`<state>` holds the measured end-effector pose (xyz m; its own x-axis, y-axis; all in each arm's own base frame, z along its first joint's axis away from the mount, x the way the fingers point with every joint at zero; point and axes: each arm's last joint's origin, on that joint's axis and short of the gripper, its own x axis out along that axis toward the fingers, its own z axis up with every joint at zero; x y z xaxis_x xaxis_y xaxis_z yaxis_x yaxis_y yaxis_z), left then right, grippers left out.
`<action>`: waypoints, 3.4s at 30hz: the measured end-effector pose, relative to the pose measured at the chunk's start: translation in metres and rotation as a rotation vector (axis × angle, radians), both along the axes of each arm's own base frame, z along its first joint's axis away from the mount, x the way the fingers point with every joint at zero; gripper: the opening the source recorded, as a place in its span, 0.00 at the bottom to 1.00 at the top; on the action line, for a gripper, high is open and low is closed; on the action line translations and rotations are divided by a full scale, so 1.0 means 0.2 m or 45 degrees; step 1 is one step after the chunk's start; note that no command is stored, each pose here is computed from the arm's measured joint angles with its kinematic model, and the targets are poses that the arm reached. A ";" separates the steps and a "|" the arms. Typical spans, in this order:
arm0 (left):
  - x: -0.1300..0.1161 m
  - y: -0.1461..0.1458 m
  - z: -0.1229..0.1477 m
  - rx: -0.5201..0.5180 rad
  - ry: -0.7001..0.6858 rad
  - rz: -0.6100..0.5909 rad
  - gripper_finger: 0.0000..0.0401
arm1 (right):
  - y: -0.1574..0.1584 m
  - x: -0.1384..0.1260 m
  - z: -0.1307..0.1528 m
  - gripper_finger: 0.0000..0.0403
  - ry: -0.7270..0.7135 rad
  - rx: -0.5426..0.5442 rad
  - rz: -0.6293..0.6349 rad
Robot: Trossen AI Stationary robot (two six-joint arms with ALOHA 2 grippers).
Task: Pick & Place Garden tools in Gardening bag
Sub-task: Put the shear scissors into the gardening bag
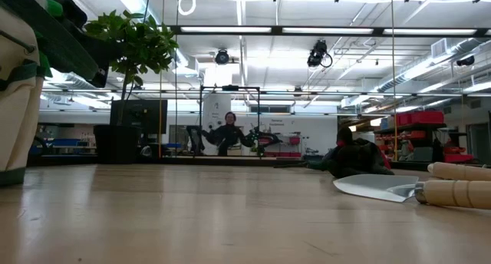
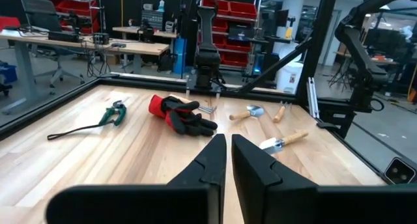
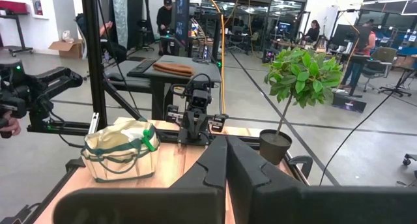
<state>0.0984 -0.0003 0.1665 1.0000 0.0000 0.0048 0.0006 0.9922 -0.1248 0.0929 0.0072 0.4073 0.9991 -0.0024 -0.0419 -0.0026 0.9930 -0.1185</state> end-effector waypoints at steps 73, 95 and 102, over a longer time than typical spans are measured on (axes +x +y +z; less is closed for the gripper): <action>0.01 0.00 0.04 0.040 0.061 -0.033 0.01 | 0.00 0.00 0.00 0.03 0.000 0.000 0.000; 0.01 0.00 0.02 0.007 0.103 0.002 0.07 | 0.00 0.00 0.00 0.03 0.000 0.000 0.000; 0.01 0.00 0.03 0.001 0.103 0.003 0.09 | 0.00 0.00 0.00 0.03 -0.001 0.000 0.000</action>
<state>0.1010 -0.0002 0.1716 0.9971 0.0027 -0.0760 -0.0121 0.9923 -0.1234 0.0928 0.0072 0.4073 0.9991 -0.0025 -0.0414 -0.0025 0.9930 -0.1184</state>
